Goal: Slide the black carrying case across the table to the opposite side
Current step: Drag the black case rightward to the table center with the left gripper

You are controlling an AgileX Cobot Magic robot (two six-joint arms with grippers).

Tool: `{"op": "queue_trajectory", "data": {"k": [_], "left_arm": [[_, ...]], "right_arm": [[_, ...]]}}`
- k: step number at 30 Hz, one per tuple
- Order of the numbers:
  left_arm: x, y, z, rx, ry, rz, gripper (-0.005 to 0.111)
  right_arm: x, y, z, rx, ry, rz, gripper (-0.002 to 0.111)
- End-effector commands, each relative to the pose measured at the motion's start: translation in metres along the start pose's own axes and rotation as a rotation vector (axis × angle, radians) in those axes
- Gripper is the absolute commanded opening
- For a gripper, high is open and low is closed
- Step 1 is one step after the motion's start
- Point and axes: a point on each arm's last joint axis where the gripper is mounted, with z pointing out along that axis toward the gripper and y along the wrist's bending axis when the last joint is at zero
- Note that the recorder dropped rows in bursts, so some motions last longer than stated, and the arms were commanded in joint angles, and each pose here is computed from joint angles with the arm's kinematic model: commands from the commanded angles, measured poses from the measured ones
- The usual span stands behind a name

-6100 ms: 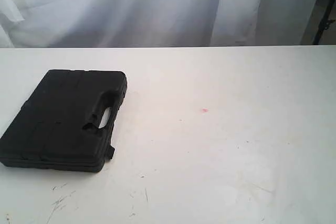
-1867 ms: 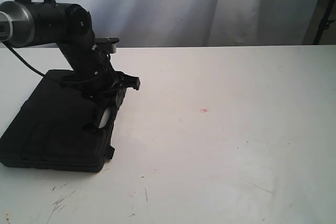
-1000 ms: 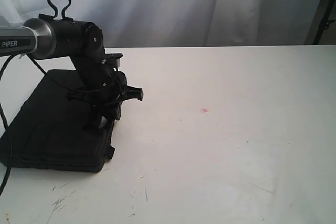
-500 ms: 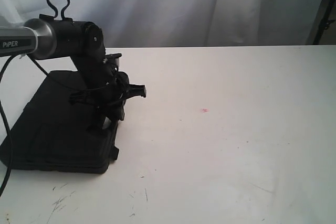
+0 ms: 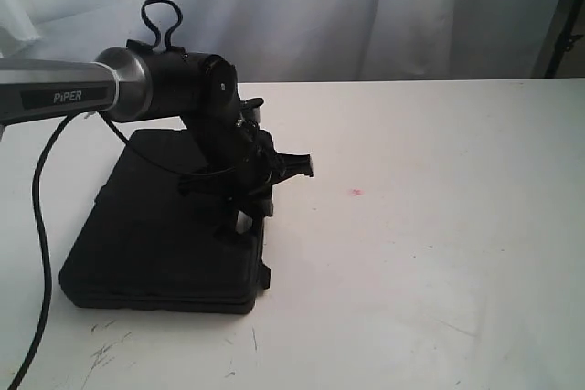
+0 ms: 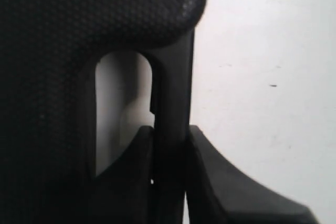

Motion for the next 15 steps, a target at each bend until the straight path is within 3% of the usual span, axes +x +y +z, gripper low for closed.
{"op": "queue_trajectory", "data": {"k": [1, 15], "left_arm": [[0.004, -0.020, 0.001, 0.080, -0.033, -0.044, 0.000], [0.010, -0.039, 0.005, 0.159, -0.053, -0.088, 0.000]], "right_arm": [[0.001, -0.001, 0.000, 0.009, -0.002, -0.001, 0.000], [0.001, -0.001, 0.000, 0.009, -0.002, -0.001, 0.000]]}}
